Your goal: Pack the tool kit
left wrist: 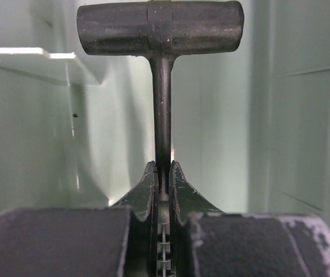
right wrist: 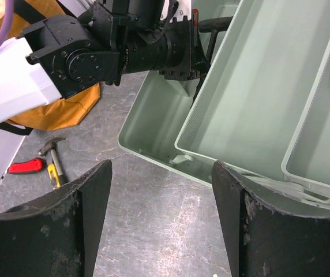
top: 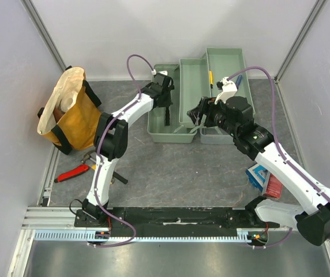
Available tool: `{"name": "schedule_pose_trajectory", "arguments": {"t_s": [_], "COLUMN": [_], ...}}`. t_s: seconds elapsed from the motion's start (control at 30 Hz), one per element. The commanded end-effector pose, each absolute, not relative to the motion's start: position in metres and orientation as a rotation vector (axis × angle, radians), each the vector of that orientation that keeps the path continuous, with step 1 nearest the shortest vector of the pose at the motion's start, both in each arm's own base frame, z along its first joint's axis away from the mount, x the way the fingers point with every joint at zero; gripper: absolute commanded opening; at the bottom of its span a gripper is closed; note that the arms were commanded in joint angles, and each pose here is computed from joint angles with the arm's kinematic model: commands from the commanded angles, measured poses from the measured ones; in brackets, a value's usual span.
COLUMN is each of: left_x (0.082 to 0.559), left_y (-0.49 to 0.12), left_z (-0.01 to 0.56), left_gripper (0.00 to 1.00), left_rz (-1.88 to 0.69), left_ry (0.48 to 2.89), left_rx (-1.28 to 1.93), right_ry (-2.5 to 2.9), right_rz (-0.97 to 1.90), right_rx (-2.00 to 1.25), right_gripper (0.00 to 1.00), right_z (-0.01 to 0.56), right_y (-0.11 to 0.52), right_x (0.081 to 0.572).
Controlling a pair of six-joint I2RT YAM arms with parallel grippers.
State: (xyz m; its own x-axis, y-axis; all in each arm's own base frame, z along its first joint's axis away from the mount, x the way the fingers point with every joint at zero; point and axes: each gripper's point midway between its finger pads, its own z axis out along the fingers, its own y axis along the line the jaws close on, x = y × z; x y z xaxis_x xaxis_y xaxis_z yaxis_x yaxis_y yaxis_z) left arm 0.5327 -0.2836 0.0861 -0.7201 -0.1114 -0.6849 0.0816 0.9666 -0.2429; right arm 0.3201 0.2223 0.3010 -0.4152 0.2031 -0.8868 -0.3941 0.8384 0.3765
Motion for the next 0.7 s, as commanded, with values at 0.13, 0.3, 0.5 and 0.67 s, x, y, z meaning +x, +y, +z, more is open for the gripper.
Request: {"name": "schedule_pose_trajectory", "arguments": {"t_s": [0.13,0.3,0.5,0.67], "left_x": [0.544,0.543,0.540,0.532], "left_y": [-0.268,-0.262,-0.262,-0.270], "left_z": [0.079,0.072,0.086,0.144], "left_gripper": [0.18,0.31,0.35,0.36], "left_rz": [-0.166,-0.108,-0.119,-0.186], "left_ry": [2.357,2.383,2.373,2.296], "left_rx": [-0.043,-0.084,-0.108,-0.096], "right_ry": [1.840,1.839,1.841,1.832], "right_rz": [0.667,0.659,0.656,0.640], "right_rx": [-0.148,-0.141,-0.132,-0.129], "right_gripper": [0.77,0.77,0.78,0.78], "right_z": [0.314,0.315,0.318,0.323], "right_y": [0.223,0.222,0.220,0.216], "right_x": [0.322,0.324,0.323,0.322]}}
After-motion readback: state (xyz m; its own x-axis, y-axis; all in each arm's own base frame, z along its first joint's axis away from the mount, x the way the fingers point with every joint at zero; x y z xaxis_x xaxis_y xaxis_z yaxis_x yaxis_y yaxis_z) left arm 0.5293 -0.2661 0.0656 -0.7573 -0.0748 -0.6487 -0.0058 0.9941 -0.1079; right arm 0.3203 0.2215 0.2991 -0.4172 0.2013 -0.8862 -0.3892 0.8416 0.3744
